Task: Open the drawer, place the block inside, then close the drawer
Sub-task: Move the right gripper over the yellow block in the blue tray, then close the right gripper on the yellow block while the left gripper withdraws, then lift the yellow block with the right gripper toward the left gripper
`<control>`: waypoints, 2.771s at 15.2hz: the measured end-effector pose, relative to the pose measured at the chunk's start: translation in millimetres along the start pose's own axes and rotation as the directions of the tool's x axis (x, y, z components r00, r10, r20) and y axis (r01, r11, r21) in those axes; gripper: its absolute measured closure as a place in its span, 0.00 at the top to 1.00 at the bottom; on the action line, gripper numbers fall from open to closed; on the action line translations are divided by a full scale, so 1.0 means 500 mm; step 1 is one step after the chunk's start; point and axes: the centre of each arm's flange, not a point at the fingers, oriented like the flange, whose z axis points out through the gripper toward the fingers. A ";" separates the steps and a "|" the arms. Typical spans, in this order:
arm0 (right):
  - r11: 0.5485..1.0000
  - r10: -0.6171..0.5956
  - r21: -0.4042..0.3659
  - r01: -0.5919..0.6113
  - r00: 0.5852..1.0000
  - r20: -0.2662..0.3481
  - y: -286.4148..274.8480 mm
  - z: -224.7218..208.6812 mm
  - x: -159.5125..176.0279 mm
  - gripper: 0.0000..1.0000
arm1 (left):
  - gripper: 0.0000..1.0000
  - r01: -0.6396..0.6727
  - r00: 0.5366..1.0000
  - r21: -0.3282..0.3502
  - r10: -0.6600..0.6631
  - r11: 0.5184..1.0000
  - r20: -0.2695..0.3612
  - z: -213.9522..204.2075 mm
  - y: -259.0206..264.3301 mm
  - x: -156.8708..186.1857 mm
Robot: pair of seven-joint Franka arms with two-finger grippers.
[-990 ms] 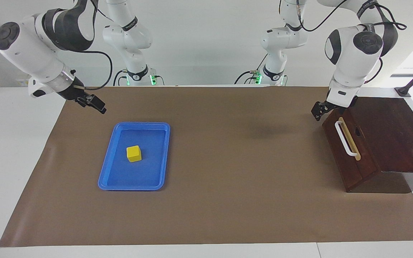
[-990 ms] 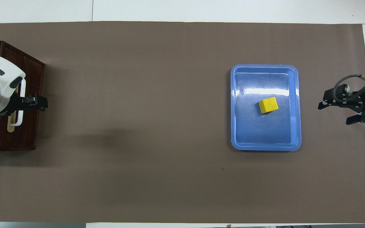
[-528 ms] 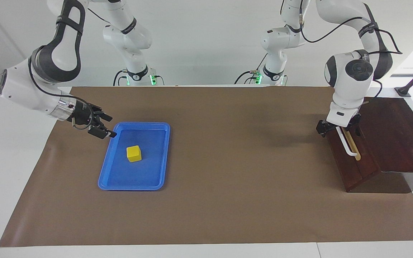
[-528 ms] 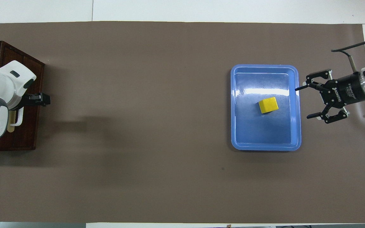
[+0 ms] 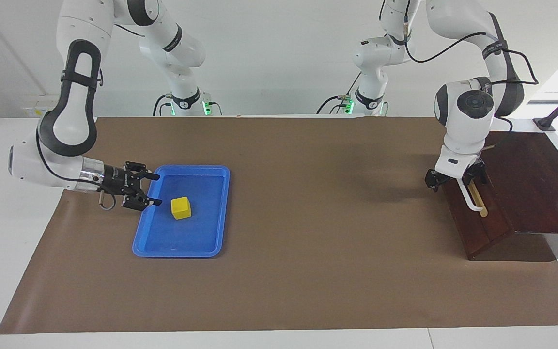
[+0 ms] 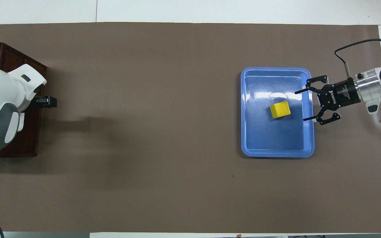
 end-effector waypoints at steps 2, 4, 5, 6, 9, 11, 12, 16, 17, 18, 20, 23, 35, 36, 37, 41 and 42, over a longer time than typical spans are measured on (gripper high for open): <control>1.000 -0.007 -0.013 0.008 1.000 0.008 -0.001 0.018 0.009 1.00 | 1.00 -0.018 1.000 0.011 0.018 1.000 -0.007 0.013 0.005 0.005; 1.000 -0.017 -0.018 0.017 1.000 0.010 -0.002 0.028 0.017 1.00 | 1.00 -0.039 0.999 0.023 0.039 0.999 -0.012 0.028 0.012 0.009; 1.000 -0.020 -0.017 0.020 1.000 0.009 -0.004 0.033 0.024 1.00 | 1.00 -0.045 0.999 0.027 0.045 0.999 -0.010 0.034 0.013 0.010; 1.000 -0.025 -0.017 0.025 1.000 0.008 -0.005 0.041 0.034 1.00 | 1.00 -0.048 0.999 0.030 0.049 0.998 -0.009 0.038 0.014 0.010; 0.998 -0.047 -0.032 0.048 0.999 0.018 -0.007 0.075 0.069 1.00 | 1.00 -0.050 0.999 0.029 0.051 0.998 -0.015 0.038 0.015 0.012; 0.998 -0.053 -0.035 0.054 0.998 0.021 -0.013 0.087 0.089 1.00 | 1.00 -0.049 0.999 0.028 0.050 0.998 -0.020 0.038 0.017 0.013; 0.998 -0.055 -0.035 0.055 0.998 0.022 -0.018 0.088 0.094 1.00 | 1.00 -0.041 0.999 0.027 0.041 0.999 -0.023 0.037 0.022 0.014; 0.997 -0.070 -0.042 0.071 0.997 0.023 -0.029 0.099 0.093 1.00 | 1.00 0.051 0.998 0.016 -0.050 0.999 -0.045 0.018 0.079 0.014; 0.996 -0.080 -0.046 0.081 0.997 0.024 -0.030 0.105 0.091 1.00 | 1.00 0.070 0.996 0.013 -0.069 0.997 -0.050 0.012 0.097 0.013; 0.995 -0.087 -0.050 0.089 0.996 0.025 -0.032 0.110 0.090 1.00 | 1.00 0.085 0.995 0.010 -0.084 0.996 -0.056 0.005 0.117 0.012; 0.994 -0.092 -0.053 0.093 0.995 0.026 -0.033 0.115 0.090 1.00 | 1.00 0.110 0.992 -0.006 -0.111 0.994 -0.060 -0.008 0.152 0.010; 0.994 -0.093 -0.052 0.094 0.995 0.025 -0.032 0.114 0.092 1.00 | 1.00 0.154 0.987 -0.059 -0.156 0.986 -0.044 -0.033 0.207 0.006; 0.995 -0.091 -0.038 0.091 0.996 0.011 -0.032 0.105 0.099 0.56 | 1.00 0.312 0.948 -0.111 -0.301 0.944 0.100 -0.177 0.250 0.021; 0.996 -0.087 -0.035 0.087 0.996 0.010 -0.035 0.104 0.096 0.56 | 1.00 0.357 0.931 -0.141 -0.340 0.923 0.133 -0.229 0.240 0.030; 0.997 -0.071 -0.024 0.071 0.997 0.015 -0.041 0.101 0.089 0.56 | 1.00 0.417 0.905 -0.157 -0.394 0.895 0.158 -0.272 0.231 0.035; 0.999 0.018 0.028 -0.018 1.000 0.000 -0.110 0.060 -0.030 0.56 | 1.00 0.675 0.735 -0.165 -0.636 0.719 0.234 -0.361 0.254 0.022; 0.999 0.028 0.034 -0.027 1.000 -0.013 -0.130 0.052 -0.085 0.56 | 1.00 0.719 0.693 -0.154 -0.678 0.678 0.247 -0.368 0.273 0.016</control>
